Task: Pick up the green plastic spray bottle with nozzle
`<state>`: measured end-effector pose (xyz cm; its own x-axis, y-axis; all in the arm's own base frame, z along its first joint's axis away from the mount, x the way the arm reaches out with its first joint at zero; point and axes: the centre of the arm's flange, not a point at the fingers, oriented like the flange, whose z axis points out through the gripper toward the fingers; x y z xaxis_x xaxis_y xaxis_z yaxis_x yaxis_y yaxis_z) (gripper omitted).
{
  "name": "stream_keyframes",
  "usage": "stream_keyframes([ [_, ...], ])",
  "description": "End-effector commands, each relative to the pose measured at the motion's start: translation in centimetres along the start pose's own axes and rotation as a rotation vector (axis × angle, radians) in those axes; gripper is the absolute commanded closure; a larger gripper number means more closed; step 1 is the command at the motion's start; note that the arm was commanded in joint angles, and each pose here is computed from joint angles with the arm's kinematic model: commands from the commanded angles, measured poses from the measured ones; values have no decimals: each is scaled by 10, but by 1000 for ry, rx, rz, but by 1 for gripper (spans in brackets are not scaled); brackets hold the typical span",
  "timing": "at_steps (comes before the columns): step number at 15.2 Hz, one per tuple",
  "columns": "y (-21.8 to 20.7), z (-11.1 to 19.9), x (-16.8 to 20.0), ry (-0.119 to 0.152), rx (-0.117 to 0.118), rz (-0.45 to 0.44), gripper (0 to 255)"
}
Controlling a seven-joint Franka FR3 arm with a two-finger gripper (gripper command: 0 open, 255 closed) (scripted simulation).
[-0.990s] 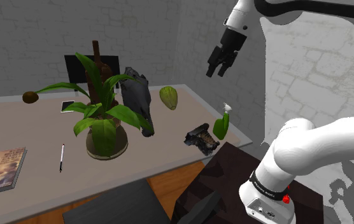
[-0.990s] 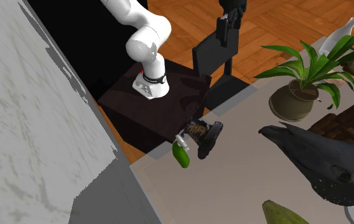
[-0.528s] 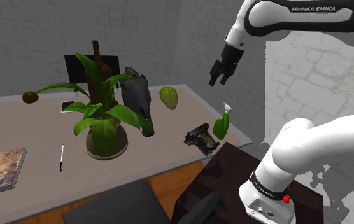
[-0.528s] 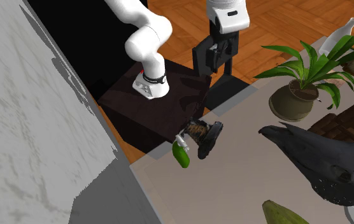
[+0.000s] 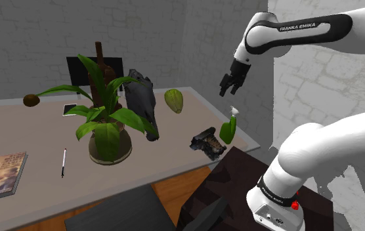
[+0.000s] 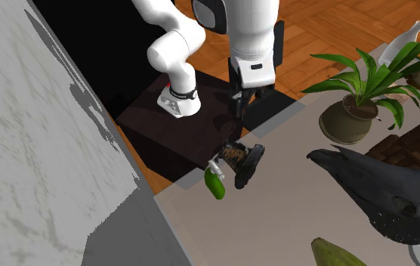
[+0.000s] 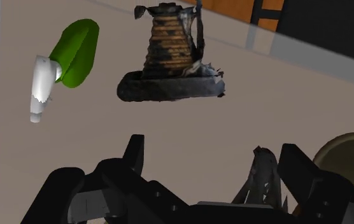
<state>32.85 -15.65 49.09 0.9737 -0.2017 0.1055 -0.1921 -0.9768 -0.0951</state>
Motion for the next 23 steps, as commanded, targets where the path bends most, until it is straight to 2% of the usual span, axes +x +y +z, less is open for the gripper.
stream_keyframes([
  [1,26,15,2,-4,-10,16,0],
  [13,156,92,11,-32,-66,113,0],
  [21,162,133,6,-33,-67,114,0],
  [23,162,133,6,-33,-67,114,0],
])
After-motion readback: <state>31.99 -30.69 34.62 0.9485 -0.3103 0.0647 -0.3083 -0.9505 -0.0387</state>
